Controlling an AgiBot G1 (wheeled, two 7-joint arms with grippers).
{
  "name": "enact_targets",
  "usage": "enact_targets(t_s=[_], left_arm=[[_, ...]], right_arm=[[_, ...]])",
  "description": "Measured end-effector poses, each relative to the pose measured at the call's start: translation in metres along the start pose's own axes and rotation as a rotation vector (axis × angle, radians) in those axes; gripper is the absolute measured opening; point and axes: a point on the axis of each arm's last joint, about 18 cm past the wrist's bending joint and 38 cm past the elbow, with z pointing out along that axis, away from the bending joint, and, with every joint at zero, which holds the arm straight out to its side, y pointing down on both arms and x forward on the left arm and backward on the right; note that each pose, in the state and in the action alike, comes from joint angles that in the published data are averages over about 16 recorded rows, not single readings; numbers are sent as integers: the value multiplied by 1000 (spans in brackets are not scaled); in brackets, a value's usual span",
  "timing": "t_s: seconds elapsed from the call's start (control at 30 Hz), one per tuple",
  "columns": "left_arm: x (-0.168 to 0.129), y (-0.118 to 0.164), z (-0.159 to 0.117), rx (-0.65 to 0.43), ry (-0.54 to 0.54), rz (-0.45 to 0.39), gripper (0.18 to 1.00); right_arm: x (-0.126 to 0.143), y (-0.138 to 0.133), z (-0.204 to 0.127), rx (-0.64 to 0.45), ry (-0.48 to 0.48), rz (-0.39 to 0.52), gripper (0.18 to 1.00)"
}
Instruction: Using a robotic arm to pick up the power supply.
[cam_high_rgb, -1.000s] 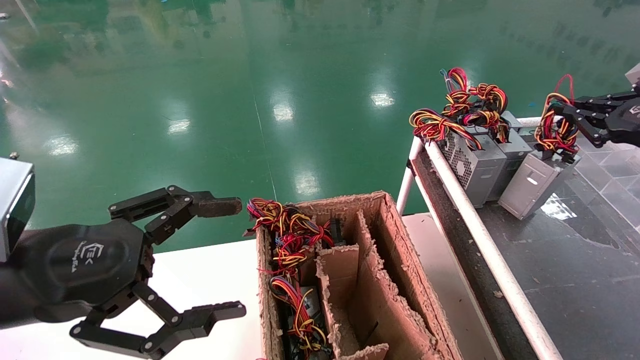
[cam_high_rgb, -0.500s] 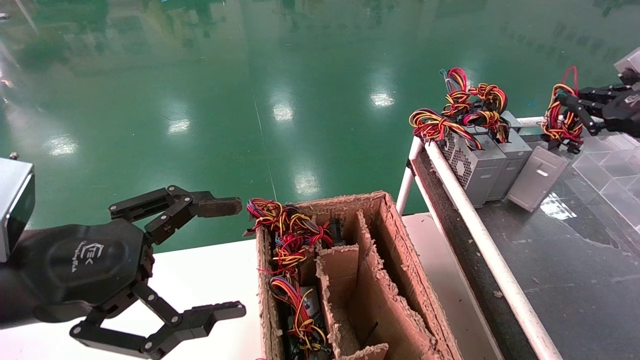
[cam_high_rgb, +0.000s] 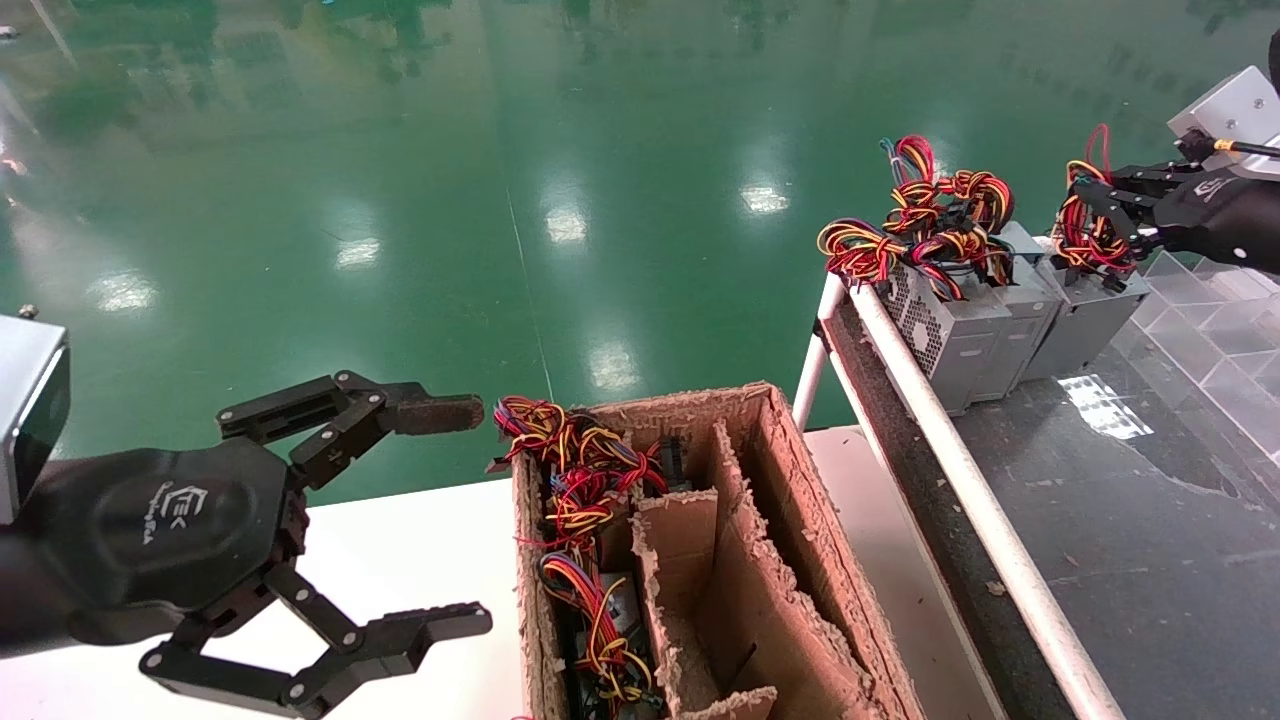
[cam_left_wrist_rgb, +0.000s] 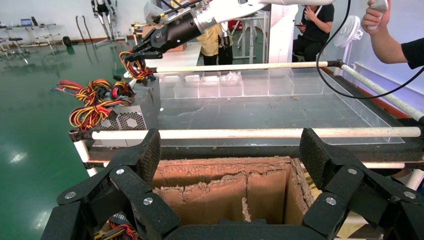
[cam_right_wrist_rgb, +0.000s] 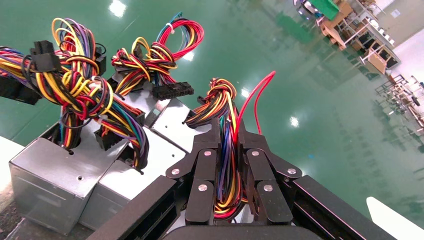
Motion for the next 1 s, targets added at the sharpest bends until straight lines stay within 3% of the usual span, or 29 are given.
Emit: enact_targets(t_s=[0.73, 1.0], left_arm=[[0, 0, 0, 0, 0, 0, 1001], [0, 0, 0, 0, 0, 0, 1001]], right_arm=[[-6, 12, 9, -34, 32, 30, 257], [-5, 11, 8, -31, 32, 33, 323]])
